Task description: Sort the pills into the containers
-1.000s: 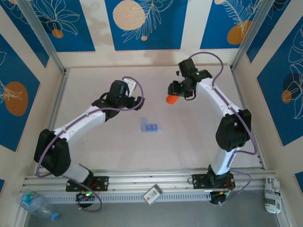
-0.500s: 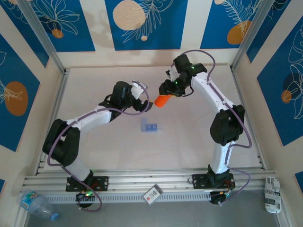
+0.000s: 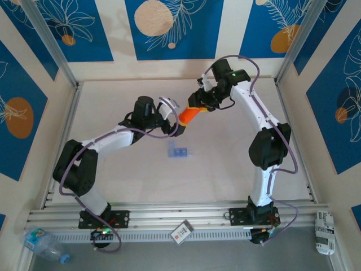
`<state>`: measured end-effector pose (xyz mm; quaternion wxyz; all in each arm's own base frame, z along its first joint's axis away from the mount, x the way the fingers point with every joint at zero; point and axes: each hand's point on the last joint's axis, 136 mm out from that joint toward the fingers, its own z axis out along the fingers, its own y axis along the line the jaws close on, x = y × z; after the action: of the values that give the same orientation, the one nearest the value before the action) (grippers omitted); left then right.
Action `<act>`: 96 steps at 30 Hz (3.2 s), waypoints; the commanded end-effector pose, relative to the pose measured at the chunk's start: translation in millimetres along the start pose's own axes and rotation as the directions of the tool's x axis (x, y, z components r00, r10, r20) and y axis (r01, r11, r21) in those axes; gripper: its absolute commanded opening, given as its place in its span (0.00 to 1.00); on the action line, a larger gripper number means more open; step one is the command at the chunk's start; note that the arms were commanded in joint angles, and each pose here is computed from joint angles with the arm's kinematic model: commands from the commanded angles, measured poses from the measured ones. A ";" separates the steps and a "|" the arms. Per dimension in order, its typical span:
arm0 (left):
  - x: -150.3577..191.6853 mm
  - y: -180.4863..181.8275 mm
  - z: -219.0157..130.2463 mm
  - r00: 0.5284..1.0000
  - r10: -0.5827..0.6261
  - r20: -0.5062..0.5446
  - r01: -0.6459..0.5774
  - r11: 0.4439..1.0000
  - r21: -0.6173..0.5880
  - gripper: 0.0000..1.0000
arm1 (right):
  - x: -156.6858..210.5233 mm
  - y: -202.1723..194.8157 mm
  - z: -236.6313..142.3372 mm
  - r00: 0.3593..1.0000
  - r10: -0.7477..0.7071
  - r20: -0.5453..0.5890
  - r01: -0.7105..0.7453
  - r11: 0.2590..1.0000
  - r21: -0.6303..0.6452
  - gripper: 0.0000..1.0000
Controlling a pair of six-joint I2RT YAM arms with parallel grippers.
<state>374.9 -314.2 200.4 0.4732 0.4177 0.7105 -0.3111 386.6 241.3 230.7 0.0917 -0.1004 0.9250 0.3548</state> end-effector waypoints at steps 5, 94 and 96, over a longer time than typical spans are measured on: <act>-16.0 -1.7 3.2 1.000 0.008 0.021 -0.009 0.998 0.060 0.97 | 2.6 35.7 -3.9 1.000 -0.015 -0.018 0.012 0.985 -0.170 0.31; -29.5 -12.8 1.4 0.970 -0.210 0.122 0.183 0.963 0.197 0.14 | 9.6 34.4 -4.9 0.997 0.077 0.025 -0.069 0.968 -0.240 0.64; -32.1 -11.2 -0.2 0.966 -0.223 0.131 0.194 0.960 0.203 0.08 | 8.2 29.1 -16.6 0.992 0.107 0.059 -0.090 0.964 -0.250 0.70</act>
<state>367.2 -334.3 203.8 0.4266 0.3703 0.7017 -0.4341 373.1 264.3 231.4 0.0673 -0.0665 0.8861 0.4537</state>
